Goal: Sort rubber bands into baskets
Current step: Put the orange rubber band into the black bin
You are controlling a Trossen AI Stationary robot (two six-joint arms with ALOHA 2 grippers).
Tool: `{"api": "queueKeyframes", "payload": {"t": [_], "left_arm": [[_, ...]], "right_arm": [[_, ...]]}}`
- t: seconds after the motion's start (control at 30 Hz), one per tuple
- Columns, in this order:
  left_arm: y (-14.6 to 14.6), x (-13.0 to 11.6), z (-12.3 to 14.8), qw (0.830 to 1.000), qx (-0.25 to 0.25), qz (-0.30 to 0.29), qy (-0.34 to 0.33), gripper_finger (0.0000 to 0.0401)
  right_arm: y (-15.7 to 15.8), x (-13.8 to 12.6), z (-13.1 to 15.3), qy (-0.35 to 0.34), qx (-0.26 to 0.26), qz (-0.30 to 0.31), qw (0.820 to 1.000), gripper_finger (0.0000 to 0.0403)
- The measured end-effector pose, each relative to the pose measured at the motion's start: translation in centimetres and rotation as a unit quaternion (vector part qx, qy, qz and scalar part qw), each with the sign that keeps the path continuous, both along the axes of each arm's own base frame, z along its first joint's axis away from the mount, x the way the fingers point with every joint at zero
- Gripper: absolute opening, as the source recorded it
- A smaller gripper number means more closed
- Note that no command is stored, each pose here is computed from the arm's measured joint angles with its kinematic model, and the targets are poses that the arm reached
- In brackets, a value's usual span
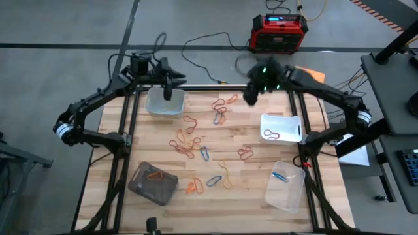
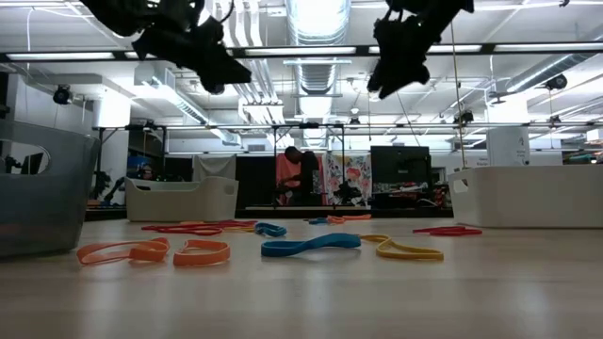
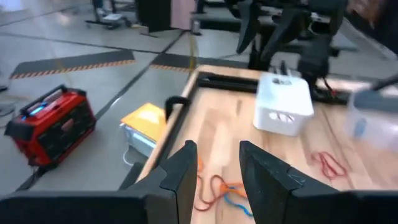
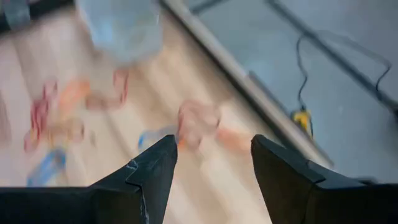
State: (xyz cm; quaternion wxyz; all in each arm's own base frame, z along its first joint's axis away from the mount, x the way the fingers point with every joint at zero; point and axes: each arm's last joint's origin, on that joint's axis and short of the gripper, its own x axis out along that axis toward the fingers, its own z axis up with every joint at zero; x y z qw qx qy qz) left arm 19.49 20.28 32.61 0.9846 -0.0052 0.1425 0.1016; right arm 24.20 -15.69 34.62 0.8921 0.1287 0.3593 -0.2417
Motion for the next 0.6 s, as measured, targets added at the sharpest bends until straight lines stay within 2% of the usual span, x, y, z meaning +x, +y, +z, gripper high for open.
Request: {"api": "queueKeyframes", "payload": {"t": [0.07, 0.13, 0.27, 0.37, 0.47, 0.6], "left_arm": [[-0.5, 0.5, 0.1, 1.0, 0.006, -0.015, -0.004, 0.0105], [-1.1, 0.4, 0.8, 1.0, -0.014, -0.027, -0.004, 0.0105], [-2.9, -0.4, 1.5, 0.996, -0.062, -0.047, 0.035, 0.0105], [-4.5, -0.8, 0.9, 0.993, -0.07, -0.071, 0.068, 0.0105], [-5.8, -1.0, 1.1, 0.992, -0.064, -0.087, 0.063, 0.0105], [-7.1, -1.1, 1.6, 0.991, -0.055, -0.105, 0.056, 0.0105]], "right_arm": [[0.9, 0.2, -1.1, 0.001, 0.018, -0.022, 1.0, 0.0201], [1.8, 0.2, -1.3, -0.011, 0.039, -0.031, 0.999, 0.0201], [4.9, 0.5, -0.3, -0.04, 0.05, -0.005, 0.998, 0.0201], [7.2, 1.1, -0.2, -0.03, 0.024, 0.011, 0.999, 0.0201], [8.8, 1.6, 0.0, -0.026, -0.011, 0.013, 1.0, 0.0201], [10.5, 2.2, 0.2, -0.038, -0.019, 0.053, 0.998, 0.0201]]}}
